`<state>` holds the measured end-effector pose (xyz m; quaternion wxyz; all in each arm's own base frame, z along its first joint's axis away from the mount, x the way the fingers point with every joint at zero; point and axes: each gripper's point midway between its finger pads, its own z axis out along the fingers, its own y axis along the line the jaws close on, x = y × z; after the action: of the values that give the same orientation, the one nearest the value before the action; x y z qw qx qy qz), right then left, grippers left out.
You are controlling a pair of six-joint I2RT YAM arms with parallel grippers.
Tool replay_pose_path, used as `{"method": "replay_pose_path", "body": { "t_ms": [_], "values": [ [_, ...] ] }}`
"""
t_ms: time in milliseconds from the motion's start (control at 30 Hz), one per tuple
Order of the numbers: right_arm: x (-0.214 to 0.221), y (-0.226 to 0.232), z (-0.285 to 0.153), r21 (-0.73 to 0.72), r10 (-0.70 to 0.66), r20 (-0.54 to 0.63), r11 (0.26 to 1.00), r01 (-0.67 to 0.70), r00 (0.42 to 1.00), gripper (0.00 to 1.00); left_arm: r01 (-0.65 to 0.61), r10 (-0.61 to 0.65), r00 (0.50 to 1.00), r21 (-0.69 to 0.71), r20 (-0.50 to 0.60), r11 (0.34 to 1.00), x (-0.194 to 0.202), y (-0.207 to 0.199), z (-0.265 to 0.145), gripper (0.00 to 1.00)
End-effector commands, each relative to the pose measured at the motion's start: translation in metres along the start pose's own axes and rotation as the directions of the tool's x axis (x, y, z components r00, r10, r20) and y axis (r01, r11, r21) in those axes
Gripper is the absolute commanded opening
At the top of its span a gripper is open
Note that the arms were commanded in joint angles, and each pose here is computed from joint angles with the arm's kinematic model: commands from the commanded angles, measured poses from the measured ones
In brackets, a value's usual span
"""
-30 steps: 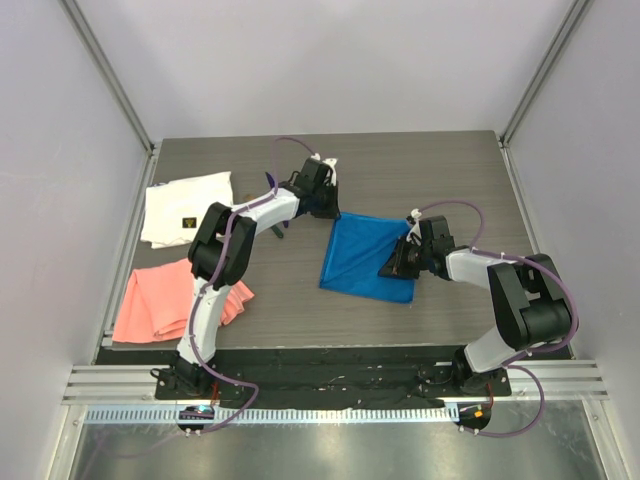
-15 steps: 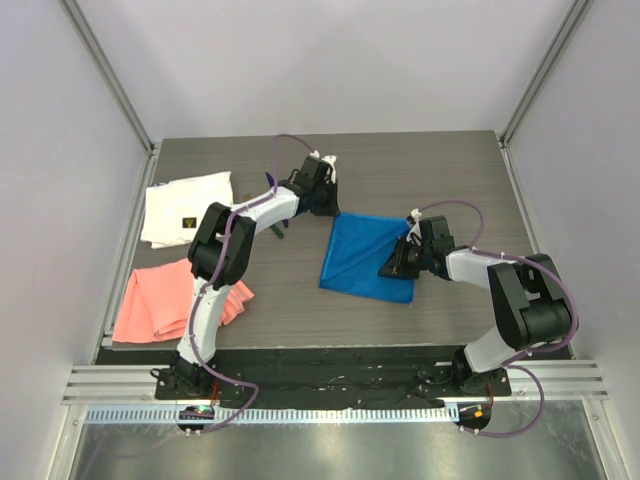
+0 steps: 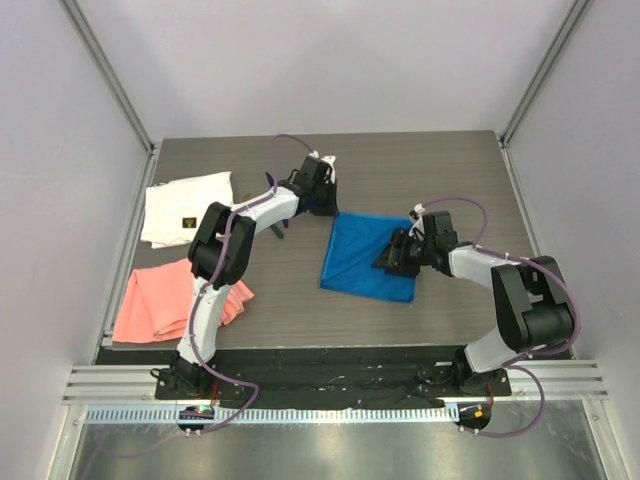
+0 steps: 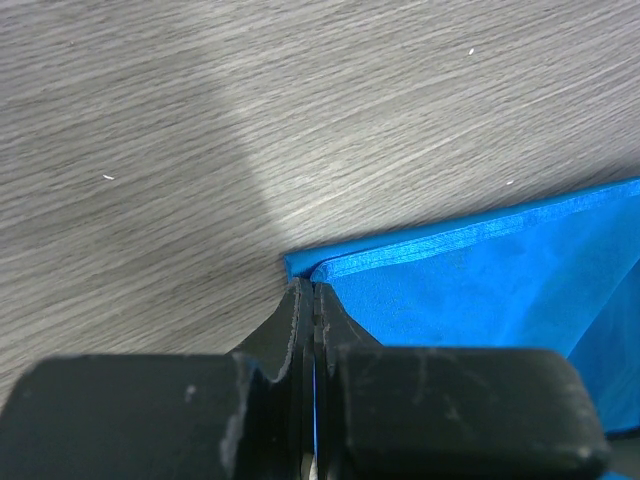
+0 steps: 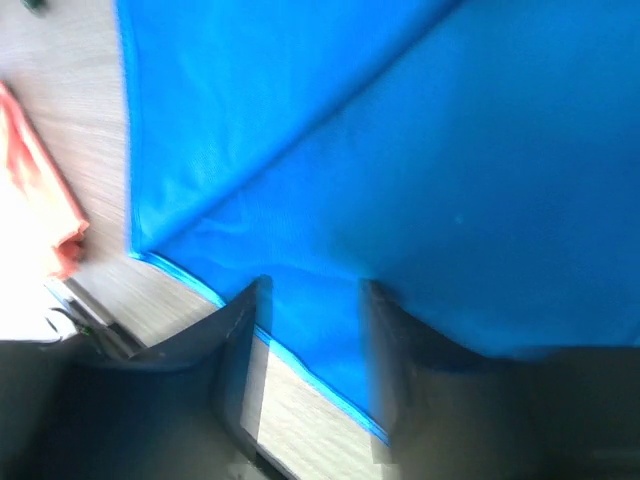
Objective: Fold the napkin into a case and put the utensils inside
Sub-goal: Smooth out the upper triangle-folded napkin at the center of the board.
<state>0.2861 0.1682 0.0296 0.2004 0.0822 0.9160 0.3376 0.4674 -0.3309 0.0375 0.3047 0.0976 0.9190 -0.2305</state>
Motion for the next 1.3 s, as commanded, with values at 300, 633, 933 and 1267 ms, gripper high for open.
{"method": "replay_pose_path", "body": {
  "t_ms": [300,633,933,1267],
  "values": [
    [-0.124,0.06,-0.016,-0.232,0.013,0.228,0.972,0.042,0.974,0.8,-0.014,0.015,0.999,-0.026,0.041,1.0,-0.014,0.005,0.0,0.0],
    [-0.143,0.083,0.029,-0.318,0.029,0.194,0.947,0.035,0.981,0.68,-0.009,0.011,0.999,-0.034,0.036,0.999,-0.013,0.01,0.003,0.0],
    [-0.133,0.093,0.072,-0.332,0.03,0.133,0.943,0.016,0.991,0.25,-0.005,0.006,0.999,-0.024,0.036,1.0,-0.014,0.008,0.004,0.0],
    [-0.129,0.078,0.11,-0.268,0.028,0.097,0.963,-0.001,0.995,0.08,-0.002,0.002,0.999,-0.017,0.038,1.0,-0.017,0.005,0.004,0.0]
  ]
}}
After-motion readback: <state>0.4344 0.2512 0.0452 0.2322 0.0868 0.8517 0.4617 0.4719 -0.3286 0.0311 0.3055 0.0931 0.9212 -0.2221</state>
